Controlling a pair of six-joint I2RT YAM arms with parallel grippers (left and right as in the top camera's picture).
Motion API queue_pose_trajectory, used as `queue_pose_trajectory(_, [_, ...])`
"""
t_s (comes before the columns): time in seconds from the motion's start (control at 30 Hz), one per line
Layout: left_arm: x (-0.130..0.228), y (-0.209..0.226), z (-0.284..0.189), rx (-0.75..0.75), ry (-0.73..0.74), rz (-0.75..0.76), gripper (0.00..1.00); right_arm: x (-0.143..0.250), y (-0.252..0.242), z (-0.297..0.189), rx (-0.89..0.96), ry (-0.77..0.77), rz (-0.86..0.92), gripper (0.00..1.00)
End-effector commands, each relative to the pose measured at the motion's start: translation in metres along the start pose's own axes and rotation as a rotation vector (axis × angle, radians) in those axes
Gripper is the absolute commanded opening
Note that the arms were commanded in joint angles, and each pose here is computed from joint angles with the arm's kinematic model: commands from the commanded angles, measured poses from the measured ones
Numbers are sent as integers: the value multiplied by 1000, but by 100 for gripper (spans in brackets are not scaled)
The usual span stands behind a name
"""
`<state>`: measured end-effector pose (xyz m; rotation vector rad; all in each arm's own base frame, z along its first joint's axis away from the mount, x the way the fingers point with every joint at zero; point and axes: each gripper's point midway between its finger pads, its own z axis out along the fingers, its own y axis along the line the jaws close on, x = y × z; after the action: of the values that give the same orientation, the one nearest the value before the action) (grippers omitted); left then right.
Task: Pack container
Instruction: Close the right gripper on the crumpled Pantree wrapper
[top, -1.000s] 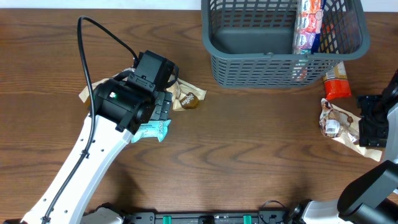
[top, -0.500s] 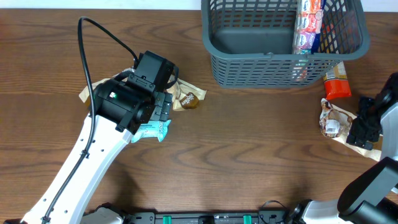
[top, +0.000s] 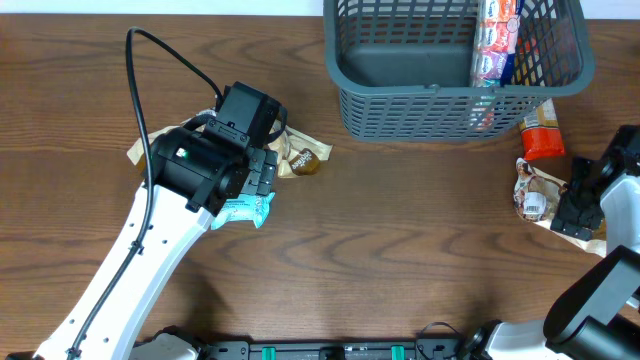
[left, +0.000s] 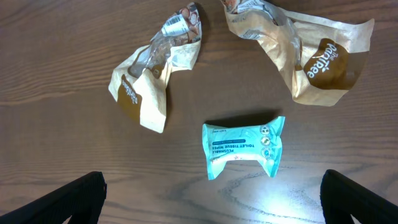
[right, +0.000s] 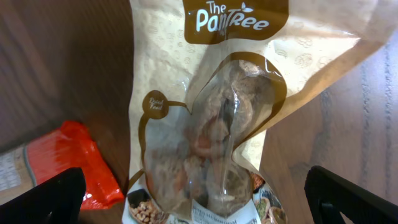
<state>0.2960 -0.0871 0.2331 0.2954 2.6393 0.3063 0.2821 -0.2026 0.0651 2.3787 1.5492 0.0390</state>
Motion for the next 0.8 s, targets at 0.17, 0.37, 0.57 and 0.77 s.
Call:
queue_pose_trajectory(0.17, [6,1,4,-6,33,-4,99,11,-13,31,78,89,20,99])
queue_pose_trajectory(0.37, [8,1,4,-8,39,-2,99,3,-17,32,93,76,71,99])
queue_pose_trajectory(0.57, [8,1,4,-8,39,-2,99,-7,-20,33,99,69,112,99])
queue_pose_trajectory(0.77, [8,1,4,-8,39,-2,99,-8,-30,47,147,83,126,99])
